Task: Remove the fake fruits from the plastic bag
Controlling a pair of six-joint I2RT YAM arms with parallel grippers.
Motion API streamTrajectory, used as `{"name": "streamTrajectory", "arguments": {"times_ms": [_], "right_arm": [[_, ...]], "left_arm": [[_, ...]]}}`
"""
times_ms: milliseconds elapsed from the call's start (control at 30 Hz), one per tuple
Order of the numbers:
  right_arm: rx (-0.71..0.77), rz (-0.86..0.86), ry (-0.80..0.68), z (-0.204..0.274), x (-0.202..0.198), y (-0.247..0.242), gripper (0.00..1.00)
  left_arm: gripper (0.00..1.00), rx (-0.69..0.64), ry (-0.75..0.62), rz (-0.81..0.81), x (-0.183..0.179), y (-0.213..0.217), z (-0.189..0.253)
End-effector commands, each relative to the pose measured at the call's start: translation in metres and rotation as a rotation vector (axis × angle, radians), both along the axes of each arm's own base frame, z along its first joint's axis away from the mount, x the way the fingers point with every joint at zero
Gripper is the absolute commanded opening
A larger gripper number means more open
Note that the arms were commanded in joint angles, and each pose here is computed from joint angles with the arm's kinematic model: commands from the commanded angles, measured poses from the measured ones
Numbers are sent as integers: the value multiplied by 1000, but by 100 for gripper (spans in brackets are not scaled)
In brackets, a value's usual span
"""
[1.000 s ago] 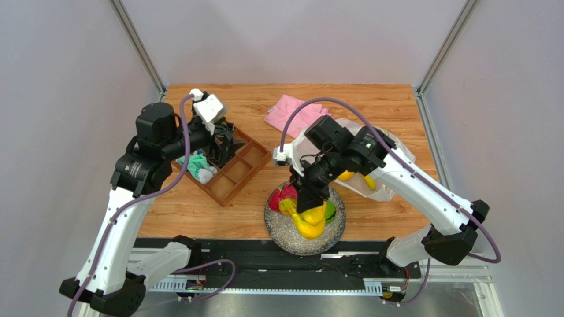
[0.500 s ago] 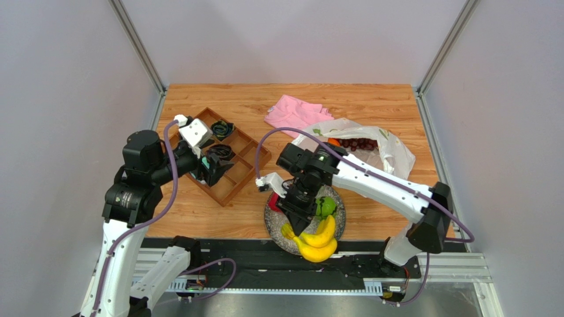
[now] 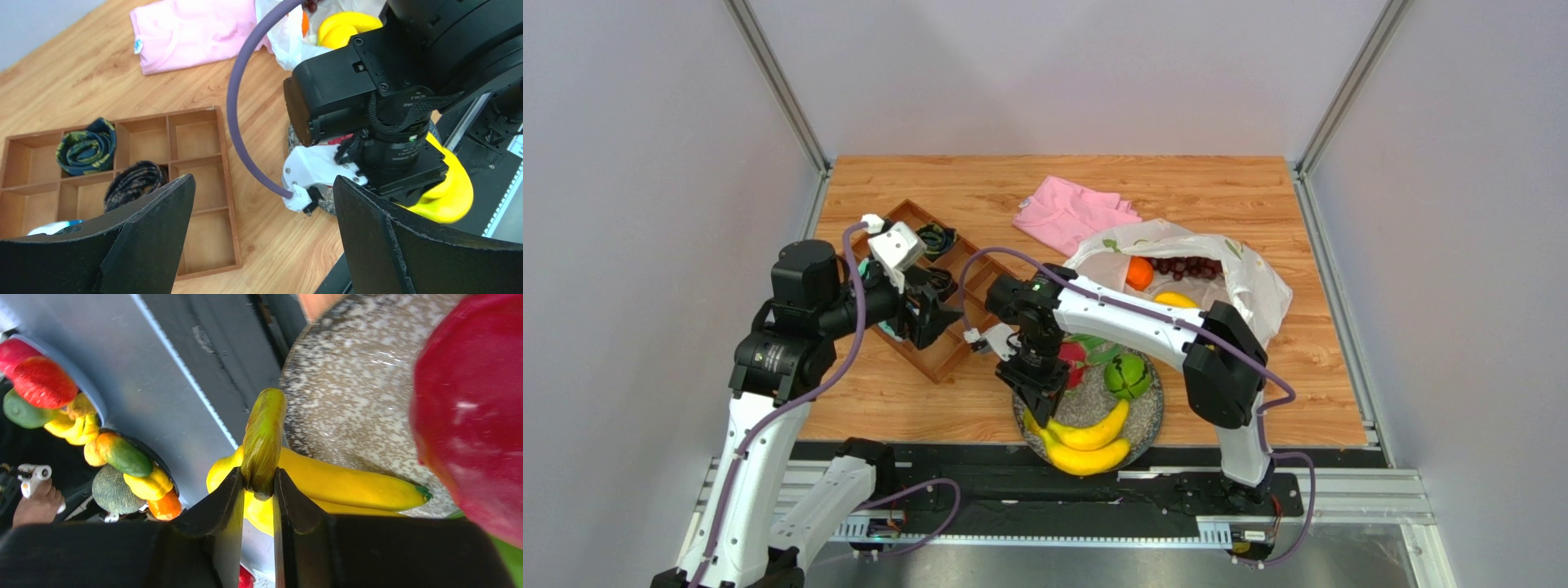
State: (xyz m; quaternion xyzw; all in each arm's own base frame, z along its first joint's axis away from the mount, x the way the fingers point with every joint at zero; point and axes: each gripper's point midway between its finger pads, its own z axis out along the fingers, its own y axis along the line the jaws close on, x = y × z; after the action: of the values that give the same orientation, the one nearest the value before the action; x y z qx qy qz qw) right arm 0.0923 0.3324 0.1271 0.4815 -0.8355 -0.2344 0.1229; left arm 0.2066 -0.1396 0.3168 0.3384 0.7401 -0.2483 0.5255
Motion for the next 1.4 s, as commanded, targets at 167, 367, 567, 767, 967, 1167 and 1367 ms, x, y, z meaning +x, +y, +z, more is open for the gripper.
{"name": "streamTrajectory", "arguments": {"times_ms": [167,367,567,767,967,1167,1367], "right_arm": [[32,-86,-102,17,31,25,66],[177,-17,-105,67,16,20,68],[382,-22,-451,148,71,5,69],[400,-348,-751,210,185,-89,67],[184,-403,-830,158,228,-190,56],[30,-355,-853,103,249,-232,53],[-76,-409,-715,44,265,-265,67]], "left_arm": [[91,-59,19,-33,-6,-7,-3],[90,-69,8,-40,-6,-9,5],[90,-87,3,-68,-7,-13,12],[91,-96,6,-136,5,-29,25],[99,-25,38,-161,42,-60,23],[99,-12,168,-154,86,-93,-4],[99,52,204,-125,137,-138,-31]]}}
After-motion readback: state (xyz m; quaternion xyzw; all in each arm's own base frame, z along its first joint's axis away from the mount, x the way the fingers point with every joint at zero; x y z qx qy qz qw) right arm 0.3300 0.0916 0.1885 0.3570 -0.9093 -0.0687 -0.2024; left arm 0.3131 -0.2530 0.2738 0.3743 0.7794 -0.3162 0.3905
